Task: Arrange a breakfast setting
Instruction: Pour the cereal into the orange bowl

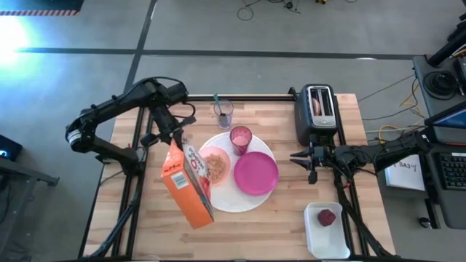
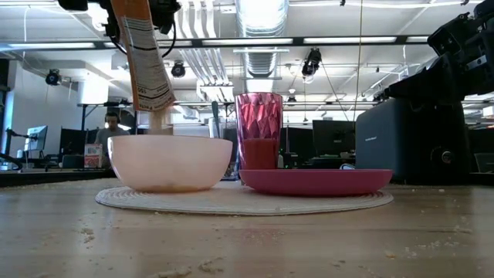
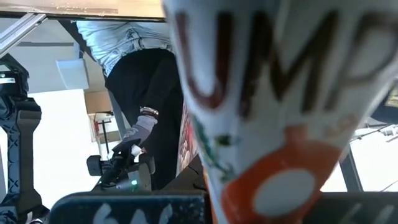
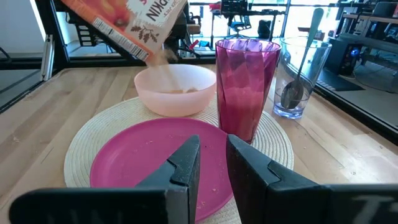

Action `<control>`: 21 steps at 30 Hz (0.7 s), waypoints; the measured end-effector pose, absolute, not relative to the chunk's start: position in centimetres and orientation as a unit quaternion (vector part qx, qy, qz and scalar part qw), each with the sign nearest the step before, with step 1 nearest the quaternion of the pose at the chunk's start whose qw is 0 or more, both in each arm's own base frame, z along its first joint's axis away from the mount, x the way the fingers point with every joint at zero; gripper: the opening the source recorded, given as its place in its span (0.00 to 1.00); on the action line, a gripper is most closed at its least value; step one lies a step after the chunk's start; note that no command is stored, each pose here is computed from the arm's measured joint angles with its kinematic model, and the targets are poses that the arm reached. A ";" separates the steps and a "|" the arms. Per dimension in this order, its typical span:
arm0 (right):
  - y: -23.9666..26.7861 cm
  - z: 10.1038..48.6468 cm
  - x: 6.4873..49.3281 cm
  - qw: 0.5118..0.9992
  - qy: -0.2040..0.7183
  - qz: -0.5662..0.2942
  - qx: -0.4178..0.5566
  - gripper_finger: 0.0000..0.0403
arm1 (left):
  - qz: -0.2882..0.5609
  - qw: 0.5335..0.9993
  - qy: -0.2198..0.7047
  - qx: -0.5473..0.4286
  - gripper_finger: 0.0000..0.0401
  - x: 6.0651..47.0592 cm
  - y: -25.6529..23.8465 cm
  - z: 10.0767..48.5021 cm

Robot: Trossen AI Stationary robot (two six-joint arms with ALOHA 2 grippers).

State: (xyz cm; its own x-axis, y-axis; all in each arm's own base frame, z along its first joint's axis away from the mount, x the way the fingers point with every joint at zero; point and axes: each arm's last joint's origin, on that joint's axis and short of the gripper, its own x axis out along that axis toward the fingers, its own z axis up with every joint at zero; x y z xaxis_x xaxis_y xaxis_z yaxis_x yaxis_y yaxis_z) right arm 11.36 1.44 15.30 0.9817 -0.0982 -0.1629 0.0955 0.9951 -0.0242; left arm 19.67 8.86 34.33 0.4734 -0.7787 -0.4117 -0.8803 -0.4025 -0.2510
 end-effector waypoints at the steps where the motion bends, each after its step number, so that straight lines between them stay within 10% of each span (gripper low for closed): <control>1: 1.4 15.3 11.4 0.995 0.082 -0.048 -0.008 0.17 | 0.115 0.220 0.500 -0.829 0.00 19.7 8.9 34.3; 10: 1.4 15.3 11.4 0.995 0.083 -0.049 -0.008 0.17 | 0.116 0.224 0.501 -0.828 0.00 19.7 8.9 34.3; 21: 1.4 15.3 11.4 0.995 0.082 -0.049 -0.008 0.17 | 0.150 0.354 0.518 -0.765 0.00 19.1 8.6 34.2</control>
